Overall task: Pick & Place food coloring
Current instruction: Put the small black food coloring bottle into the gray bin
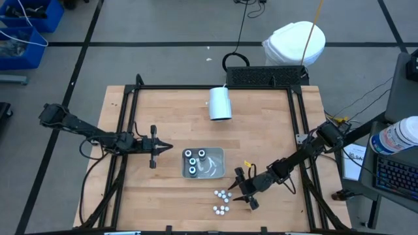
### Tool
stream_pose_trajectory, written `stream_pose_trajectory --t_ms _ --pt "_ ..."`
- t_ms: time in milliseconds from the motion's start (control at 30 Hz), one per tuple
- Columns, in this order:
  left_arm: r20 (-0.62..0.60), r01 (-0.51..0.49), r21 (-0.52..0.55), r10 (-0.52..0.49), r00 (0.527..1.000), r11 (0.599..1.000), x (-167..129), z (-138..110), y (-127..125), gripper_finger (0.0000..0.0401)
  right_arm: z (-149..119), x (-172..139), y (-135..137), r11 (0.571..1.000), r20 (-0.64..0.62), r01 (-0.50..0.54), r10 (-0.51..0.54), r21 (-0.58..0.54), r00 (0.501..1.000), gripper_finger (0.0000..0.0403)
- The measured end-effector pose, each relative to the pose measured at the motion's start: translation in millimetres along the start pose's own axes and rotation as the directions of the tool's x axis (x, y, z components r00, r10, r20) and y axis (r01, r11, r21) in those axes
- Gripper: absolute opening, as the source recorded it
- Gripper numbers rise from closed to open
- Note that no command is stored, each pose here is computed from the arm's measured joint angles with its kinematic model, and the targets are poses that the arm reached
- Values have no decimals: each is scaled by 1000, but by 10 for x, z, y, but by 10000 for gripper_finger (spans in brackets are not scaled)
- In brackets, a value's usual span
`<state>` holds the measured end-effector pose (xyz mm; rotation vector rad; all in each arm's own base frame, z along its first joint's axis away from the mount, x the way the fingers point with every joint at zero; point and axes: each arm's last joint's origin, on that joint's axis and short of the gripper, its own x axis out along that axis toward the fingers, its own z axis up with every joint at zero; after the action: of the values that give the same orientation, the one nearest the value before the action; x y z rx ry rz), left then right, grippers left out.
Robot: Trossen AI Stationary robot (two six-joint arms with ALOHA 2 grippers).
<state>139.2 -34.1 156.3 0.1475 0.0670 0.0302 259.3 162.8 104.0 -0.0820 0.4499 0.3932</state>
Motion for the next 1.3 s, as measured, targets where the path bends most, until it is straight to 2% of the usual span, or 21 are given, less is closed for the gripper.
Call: stream_pose_trajectory --t_ms 333,1300 --pt "-7 1 3 -1 1000 1000 0 -8 -1 24 2 0 -11 1000 4 30 -30 1 1000 203" --pt "-14 2 14 -1 1000 1000 0 -15 -2 24 -21 41 -23 1000 27 28 -28 7 999 203"
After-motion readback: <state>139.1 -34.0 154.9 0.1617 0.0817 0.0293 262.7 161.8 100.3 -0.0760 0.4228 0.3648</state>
